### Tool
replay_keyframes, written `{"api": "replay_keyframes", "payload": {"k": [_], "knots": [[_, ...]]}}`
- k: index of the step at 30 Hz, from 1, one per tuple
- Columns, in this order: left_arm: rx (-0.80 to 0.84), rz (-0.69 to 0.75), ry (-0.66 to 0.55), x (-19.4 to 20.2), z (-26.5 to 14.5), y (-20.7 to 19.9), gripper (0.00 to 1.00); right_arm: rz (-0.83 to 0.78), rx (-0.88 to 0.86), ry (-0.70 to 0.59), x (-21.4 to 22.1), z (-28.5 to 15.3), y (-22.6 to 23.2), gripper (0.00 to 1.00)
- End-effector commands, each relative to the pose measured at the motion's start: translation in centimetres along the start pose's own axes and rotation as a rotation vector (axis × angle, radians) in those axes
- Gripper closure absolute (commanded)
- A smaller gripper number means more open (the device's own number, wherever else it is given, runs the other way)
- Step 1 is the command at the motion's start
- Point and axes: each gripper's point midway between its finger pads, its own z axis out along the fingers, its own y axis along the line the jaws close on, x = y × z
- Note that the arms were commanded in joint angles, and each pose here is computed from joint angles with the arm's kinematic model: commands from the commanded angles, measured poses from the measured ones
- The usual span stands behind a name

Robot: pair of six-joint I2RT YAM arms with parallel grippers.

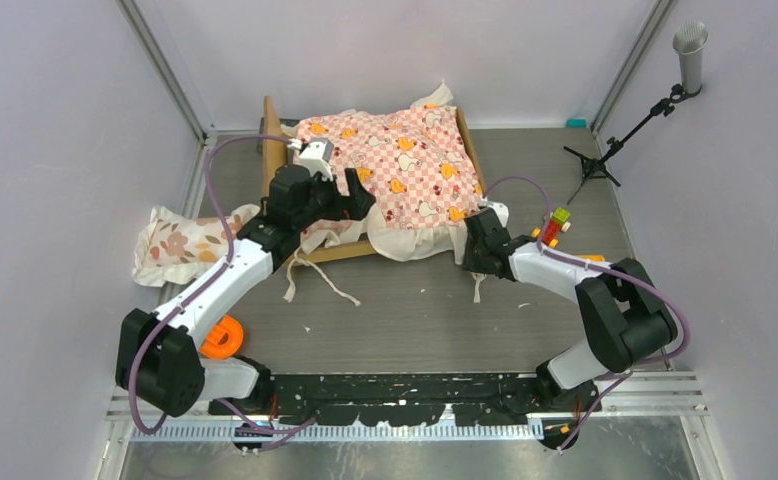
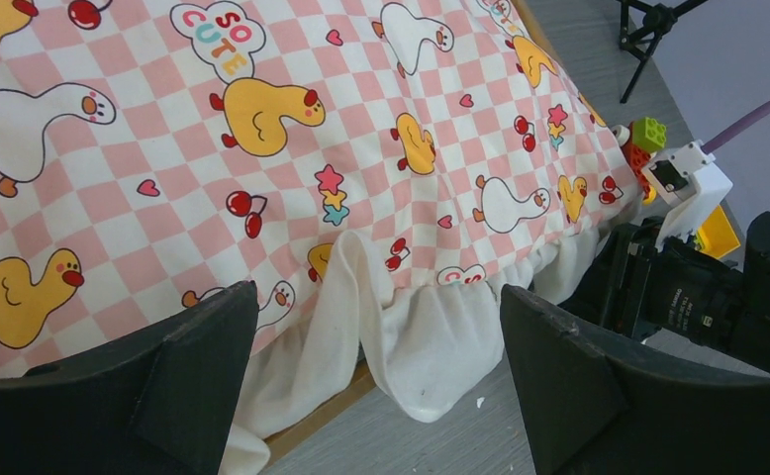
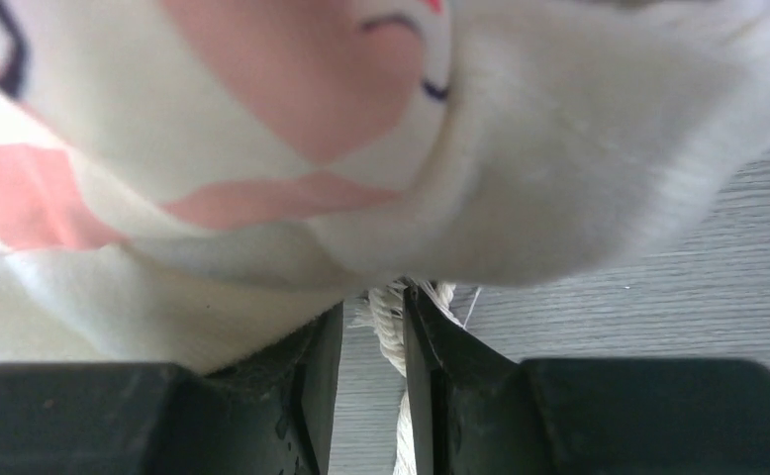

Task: Set up the pet bed
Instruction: Tie the ropes to the bed frame.

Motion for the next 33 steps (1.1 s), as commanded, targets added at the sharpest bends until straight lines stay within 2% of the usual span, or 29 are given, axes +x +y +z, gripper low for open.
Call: {"api": "replay_keyframes", "payload": {"k": [1,5,9,16,21,28,33], "knots": [[0.043,0.033,-0.022,-0.9,0.0,-1.2,0.06,0.004,0.035,-0.042,-1.4,0.2,0.2,0.67],[0.078,0.045,-0.019,-0.7,0.0,-1.8,0.07,0.002,0.047,-0.015,-0.7,0.8,0.1,0.71],[0.091,0.045,-0.017,-0.5,0.1,-2.2,0.07,0.013,0.042,-0.006,-0.2,1.1,0.1,0.85],[0.172,0.083,0.03,0.9,0.7,-3.8,0.13,0.034,-0.082,-0.033,-0.6,-0.4,1.8,0.96],[0.249,0.137,0.046,2.2,1.1,-6.3,0.17,0.059,-0.183,-0.062,-1.4,-2.1,3.1,0.99],[0.377,0.123,0.098,5.5,2.3,-9.7,0.3,0.131,-0.247,-0.053,-2.2,-3.1,2.9,0.99],[0.412,0.154,0.117,8.5,3.3,-11.3,0.32,0.182,-0.304,-0.043,-2.4,-3.8,2.5,0.99]]}}
